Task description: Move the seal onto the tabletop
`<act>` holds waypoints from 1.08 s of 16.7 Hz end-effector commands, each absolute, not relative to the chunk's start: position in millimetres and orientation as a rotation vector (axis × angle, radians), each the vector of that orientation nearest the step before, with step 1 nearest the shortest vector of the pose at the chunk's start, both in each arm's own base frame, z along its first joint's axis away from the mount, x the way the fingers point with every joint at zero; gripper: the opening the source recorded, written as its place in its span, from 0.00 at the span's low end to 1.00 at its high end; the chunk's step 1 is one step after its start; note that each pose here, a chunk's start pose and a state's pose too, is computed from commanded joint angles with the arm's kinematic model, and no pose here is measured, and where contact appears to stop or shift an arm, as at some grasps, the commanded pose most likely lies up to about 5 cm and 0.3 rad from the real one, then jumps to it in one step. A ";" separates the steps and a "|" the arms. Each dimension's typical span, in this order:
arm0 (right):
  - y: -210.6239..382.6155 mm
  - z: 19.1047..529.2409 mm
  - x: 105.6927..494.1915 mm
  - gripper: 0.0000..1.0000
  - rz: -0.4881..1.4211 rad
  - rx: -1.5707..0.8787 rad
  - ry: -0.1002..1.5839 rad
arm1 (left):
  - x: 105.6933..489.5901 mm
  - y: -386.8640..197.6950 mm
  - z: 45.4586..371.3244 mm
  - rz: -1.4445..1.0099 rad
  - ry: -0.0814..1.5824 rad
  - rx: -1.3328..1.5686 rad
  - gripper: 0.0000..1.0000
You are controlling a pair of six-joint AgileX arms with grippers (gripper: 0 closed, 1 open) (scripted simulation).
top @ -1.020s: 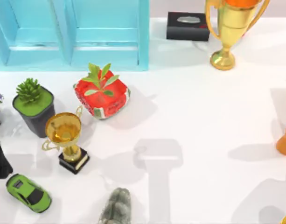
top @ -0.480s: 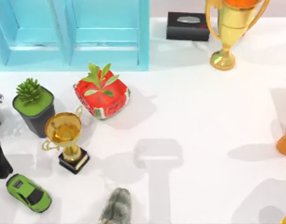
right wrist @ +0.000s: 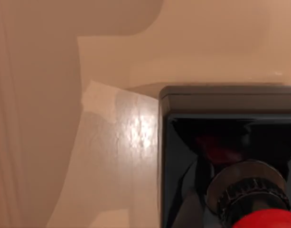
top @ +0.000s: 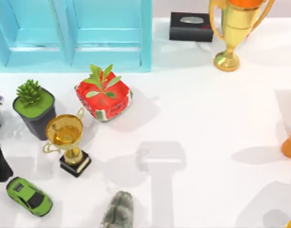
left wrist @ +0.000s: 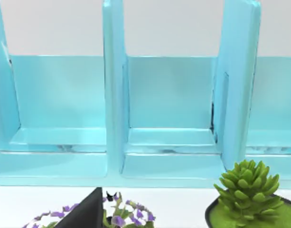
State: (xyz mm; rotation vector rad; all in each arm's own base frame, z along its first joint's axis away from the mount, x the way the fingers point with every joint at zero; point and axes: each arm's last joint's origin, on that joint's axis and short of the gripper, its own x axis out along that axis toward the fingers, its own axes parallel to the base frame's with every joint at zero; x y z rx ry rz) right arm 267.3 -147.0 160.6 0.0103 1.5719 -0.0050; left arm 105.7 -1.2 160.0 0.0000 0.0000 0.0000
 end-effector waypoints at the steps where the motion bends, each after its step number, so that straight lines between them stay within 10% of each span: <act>1: -147.0 160.6 267.3 0.00 -0.005 0.010 1.572 | 105.7 -1.2 160.0 0.000 0.000 0.000 1.00; 18: -6.4 299.4 274.8 0.00 -0.006 0.011 1.584 | 105.7 -1.2 160.0 0.000 0.000 0.000 1.00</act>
